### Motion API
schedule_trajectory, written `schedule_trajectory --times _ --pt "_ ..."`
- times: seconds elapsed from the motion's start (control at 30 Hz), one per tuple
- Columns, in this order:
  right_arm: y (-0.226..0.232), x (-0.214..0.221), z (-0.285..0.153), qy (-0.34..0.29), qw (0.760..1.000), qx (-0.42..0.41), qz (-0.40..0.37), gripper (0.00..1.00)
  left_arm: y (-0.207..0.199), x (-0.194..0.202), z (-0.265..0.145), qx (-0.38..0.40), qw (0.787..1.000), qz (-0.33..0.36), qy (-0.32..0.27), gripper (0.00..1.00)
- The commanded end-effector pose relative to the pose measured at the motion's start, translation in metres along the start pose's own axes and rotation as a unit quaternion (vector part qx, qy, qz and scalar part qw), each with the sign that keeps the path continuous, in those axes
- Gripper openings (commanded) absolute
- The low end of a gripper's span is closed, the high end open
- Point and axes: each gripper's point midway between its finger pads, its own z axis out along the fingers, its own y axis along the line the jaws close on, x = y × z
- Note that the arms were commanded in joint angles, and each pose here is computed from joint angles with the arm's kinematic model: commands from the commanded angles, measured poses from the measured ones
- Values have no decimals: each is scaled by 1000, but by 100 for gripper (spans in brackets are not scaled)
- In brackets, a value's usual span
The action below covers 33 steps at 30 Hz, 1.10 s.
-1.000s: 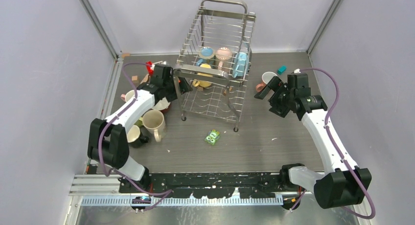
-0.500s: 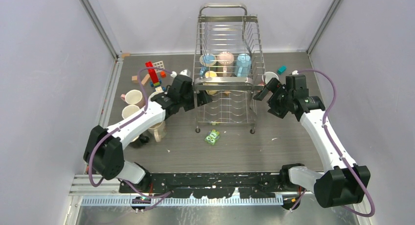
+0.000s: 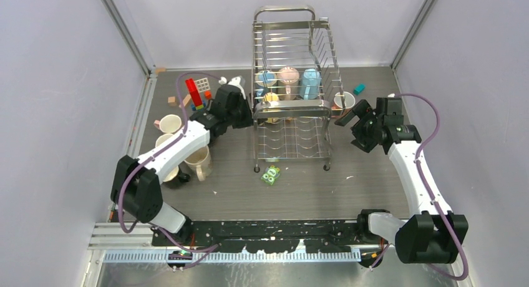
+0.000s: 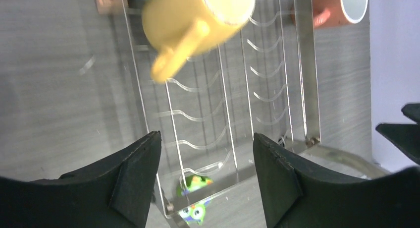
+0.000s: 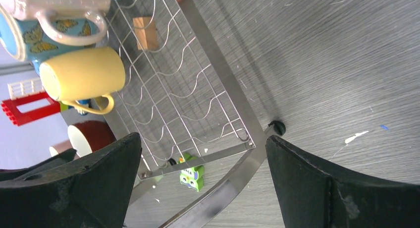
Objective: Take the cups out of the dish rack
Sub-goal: Move the dish rack to the center of the board, then unload the cup from the dish rack.
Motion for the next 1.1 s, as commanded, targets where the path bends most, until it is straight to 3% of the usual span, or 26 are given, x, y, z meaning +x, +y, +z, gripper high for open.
schedule_trajectory --times 0.0,0.27,0.67,0.97,1.07 --pt "3 -12 -12 -28 999 -12 19 100 -11 -47 13 61 994 81 -41 67" --pt "2 -5 -23 -24 999 -19 20 100 -5 -52 55 84 976 199 -20 55" --pt "3 -2 -30 -27 999 -25 12 100 17 -31 91 91 969 228 16 54" --pt "3 -2 -32 -30 999 -28 5 100 16 -35 105 99 966 237 0 52" --pt "2 -2 -32 -31 999 -27 3 100 16 -36 107 99 966 237 -3 47"
